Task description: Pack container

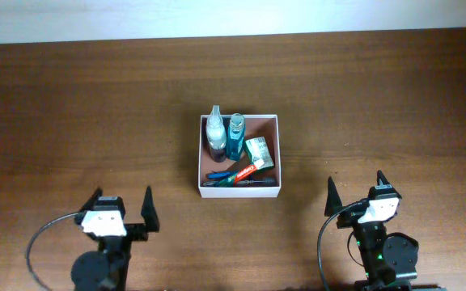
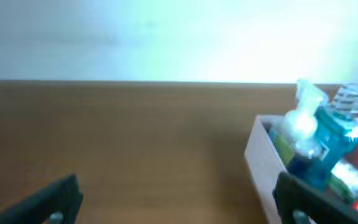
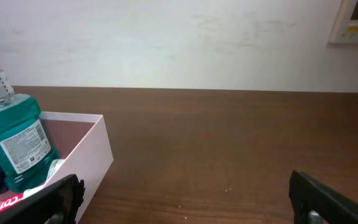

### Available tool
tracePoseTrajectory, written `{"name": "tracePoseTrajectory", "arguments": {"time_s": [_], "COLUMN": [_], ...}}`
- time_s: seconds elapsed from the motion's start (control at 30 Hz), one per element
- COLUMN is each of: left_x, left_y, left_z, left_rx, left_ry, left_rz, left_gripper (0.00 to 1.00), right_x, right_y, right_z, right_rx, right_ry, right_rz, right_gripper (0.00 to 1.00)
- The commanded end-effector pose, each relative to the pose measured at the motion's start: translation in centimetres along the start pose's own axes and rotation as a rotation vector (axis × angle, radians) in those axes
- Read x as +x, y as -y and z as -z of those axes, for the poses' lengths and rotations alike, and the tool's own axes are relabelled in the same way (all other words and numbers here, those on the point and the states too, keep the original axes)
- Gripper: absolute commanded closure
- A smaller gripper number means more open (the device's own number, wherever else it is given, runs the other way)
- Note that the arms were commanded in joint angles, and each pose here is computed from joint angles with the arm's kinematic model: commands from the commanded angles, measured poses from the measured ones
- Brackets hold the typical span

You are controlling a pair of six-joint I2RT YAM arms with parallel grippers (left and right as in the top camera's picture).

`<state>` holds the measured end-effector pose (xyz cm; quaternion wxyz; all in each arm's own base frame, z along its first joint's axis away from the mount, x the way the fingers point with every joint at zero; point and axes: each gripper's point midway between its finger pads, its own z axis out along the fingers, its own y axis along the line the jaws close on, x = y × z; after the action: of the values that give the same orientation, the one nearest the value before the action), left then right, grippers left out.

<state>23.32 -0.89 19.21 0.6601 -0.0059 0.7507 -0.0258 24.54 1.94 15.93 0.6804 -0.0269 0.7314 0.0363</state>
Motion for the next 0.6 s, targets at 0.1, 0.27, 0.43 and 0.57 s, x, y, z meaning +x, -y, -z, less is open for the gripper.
{"name": "tracePoseTrajectory", "arguments": {"time_s": [0.1,0.27,0.43,0.57], "left_x": [0.0,1.7,3.4,3.4], "left_y": [0.6,0.5,0.5,0.5], "left_z": [-1.3,-1.5,-1.7,-1.7], "left_rx": [0.029,0.025,0.029,0.029], "left_ry": [0.189,0.117,0.048,0.048], "left_rz": [-0.054,-0.095,-0.098,-0.098], "left_gripper": [0.01,0.01,0.01,0.01], "right_x": [0.2,0.2,0.2,0.2], "right_y": [-0.3,-0.3,-0.3,-0.3], "right_z": [0.0,0.0,0.0,0.0], "right_rx": [-0.018,-0.018,-0.018,-0.018], "right_ry": [-0.002,-0.002,-0.002,-0.002], "right_rz": [0.007,0.007,0.007,0.007], "right_gripper": [0.02,0.02,0.02,0.02]}}
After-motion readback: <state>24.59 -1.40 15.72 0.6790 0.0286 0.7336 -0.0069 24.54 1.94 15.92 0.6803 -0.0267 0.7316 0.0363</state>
